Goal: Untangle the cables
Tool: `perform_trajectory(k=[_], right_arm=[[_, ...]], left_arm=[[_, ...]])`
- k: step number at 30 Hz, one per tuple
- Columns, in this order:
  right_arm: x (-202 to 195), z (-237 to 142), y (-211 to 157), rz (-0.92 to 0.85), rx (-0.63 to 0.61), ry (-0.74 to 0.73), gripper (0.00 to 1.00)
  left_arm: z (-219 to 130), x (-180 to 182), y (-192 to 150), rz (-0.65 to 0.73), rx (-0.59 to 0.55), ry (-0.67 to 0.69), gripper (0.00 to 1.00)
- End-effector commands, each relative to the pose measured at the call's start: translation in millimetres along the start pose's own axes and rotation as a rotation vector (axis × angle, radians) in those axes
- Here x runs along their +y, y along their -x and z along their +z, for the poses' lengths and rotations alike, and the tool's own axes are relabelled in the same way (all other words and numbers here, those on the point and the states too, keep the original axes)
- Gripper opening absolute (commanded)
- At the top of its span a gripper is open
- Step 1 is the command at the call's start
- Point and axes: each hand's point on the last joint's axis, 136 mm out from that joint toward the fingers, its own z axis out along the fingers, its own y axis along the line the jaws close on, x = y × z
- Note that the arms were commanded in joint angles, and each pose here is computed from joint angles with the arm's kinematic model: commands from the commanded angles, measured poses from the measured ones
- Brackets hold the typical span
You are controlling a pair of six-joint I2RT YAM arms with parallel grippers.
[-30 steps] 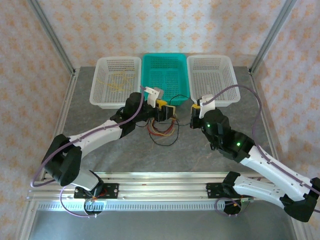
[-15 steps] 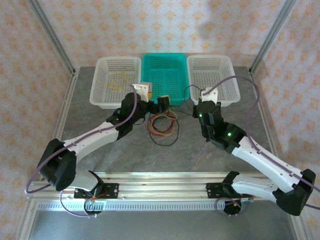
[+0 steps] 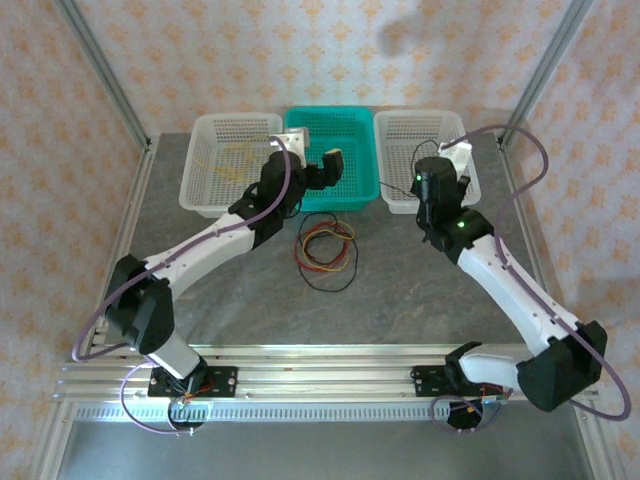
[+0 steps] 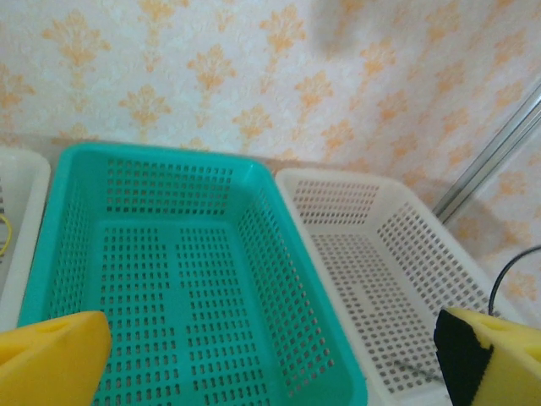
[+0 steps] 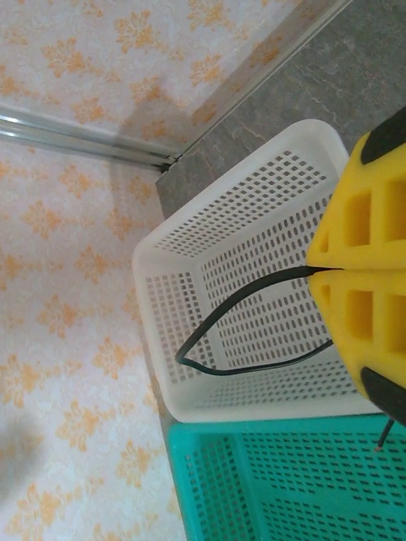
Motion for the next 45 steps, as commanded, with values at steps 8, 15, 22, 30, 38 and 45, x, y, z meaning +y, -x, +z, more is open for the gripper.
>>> perform_trajectory(k=[8,15,22,30,38,45], right_arm=[[-8,69,23,0.068,0.030,-0.028,0.00],[-18,121,21,0.070,0.066,-0.091,0.00],[-18,168,-1,0.032,0.134,-0.153,0.00],[-6,215,-48,0.033,0.270,-0.171,0.00],[-4,236,-87,0.066,0.357,-0.214,0.33],[0,233,-90,0.103,0.370,-0.187,0.99]], left_arm=[[28,-33,-5,0.016,0.040,-0.132,0.99],[45,-62,-22,0.051,0.056,-0.164,0.99],[60,-92,-54,0.071,0.128,-0.229,0.99],[60,-112,-91,0.102,0.189,-0.242,0.99],[54,-113,-101,0.110,0.211,-0.242,0.99],[49,-109,-100,0.114,0.213,-0.234,0.99]])
